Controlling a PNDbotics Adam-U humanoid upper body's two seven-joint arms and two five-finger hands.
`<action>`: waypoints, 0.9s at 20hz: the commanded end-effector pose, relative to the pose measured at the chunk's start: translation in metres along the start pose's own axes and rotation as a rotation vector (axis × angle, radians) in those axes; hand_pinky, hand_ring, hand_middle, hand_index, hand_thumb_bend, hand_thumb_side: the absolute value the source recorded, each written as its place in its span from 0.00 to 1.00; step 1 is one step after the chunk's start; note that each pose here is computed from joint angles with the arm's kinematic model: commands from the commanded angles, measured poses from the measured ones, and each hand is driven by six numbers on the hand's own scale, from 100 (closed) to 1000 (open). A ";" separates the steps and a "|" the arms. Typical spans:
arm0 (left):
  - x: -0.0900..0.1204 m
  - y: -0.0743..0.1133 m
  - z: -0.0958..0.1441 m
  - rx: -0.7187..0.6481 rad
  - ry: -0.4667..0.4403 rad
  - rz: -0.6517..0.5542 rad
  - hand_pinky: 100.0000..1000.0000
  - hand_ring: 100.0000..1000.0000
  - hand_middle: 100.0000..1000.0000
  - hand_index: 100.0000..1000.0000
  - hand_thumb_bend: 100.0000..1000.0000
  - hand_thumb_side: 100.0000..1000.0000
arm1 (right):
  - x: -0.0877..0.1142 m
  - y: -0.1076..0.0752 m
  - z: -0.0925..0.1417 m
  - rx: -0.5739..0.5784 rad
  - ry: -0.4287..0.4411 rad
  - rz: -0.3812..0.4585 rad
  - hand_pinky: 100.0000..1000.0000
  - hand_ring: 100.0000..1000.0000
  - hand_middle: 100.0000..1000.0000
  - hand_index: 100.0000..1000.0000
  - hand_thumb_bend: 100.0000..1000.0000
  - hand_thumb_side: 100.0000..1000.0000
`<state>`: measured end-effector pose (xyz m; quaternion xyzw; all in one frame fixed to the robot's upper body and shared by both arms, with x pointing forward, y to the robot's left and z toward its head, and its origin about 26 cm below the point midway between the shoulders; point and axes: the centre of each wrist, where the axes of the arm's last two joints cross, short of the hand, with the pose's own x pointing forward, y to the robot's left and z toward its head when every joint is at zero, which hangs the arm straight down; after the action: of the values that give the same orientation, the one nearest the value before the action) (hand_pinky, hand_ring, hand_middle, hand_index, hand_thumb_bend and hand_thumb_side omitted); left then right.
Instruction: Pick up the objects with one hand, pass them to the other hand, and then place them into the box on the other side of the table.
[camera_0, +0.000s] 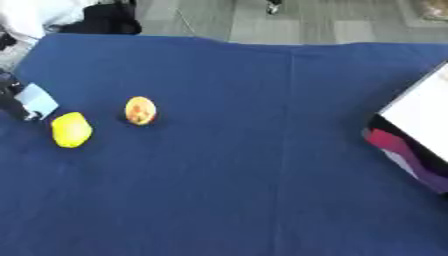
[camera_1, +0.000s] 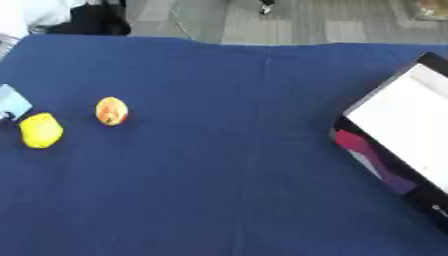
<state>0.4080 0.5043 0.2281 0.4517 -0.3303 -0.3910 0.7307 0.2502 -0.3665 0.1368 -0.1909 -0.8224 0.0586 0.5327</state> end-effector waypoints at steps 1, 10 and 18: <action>0.007 0.029 0.017 0.073 -0.063 -0.022 0.88 0.78 0.67 0.52 0.09 0.08 | -0.008 -0.003 0.004 0.011 0.045 0.013 0.91 0.87 1.00 0.98 0.00 0.65; 0.034 0.040 0.040 0.134 -0.223 -0.027 0.85 0.74 0.64 0.50 0.00 0.09 | -0.006 -0.007 0.004 0.021 0.039 0.010 0.91 0.87 1.00 0.98 0.00 0.63; 0.067 0.033 0.065 0.199 -0.416 -0.027 0.82 0.68 0.62 0.50 0.00 0.11 | 0.002 -0.009 -0.002 0.045 0.002 -0.003 0.91 0.87 1.00 0.98 0.00 0.60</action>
<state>0.4030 0.4274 0.2673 0.4155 -0.4909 -0.4546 0.6162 0.2493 -0.3709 0.1333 -0.1741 -0.8175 0.0620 0.5454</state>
